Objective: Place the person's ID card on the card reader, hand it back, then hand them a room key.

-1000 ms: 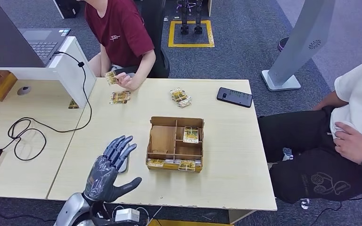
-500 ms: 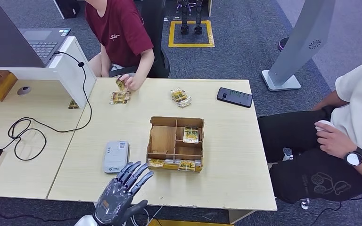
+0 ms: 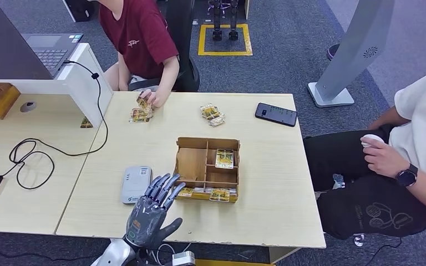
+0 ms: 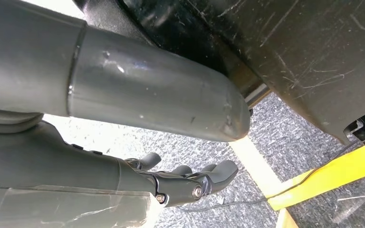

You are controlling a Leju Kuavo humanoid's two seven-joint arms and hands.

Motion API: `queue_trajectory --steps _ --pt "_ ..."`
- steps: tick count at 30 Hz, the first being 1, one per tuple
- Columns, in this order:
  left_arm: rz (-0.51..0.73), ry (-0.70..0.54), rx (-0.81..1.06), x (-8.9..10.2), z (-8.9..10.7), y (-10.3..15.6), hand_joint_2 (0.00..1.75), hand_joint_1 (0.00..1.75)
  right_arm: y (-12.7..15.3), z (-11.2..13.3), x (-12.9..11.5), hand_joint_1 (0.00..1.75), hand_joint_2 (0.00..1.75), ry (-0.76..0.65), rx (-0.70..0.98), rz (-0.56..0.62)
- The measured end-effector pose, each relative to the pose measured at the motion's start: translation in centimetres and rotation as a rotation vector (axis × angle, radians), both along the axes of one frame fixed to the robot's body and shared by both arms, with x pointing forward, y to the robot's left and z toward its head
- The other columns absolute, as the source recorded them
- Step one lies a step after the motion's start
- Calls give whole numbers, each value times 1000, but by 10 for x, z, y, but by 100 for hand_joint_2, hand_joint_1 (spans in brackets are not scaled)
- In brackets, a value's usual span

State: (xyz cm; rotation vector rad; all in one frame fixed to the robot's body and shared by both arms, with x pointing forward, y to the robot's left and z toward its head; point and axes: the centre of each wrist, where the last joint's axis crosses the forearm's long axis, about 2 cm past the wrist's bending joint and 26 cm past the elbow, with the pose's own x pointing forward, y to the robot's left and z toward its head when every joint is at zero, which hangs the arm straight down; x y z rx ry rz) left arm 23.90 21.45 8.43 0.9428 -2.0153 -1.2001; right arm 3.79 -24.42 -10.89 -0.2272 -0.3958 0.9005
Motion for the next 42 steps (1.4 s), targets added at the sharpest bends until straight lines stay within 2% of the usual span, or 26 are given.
queue_trajectory --steps 10,17,26,42 --pt "24 -19 -8 13 8 -13 175 0 0 0 0 0 0 -1 -2 13" --pt "55 28 31 22 -4 -16 175 0 0 0 4 0 0 -2 2 16" --pt "81 82 76 23 -26 -14 175 0 0 1 6 0 0 -1 5 20" --pt "98 96 3 27 -24 -23 175 0 0 1 6 0 0 0 -3 18"
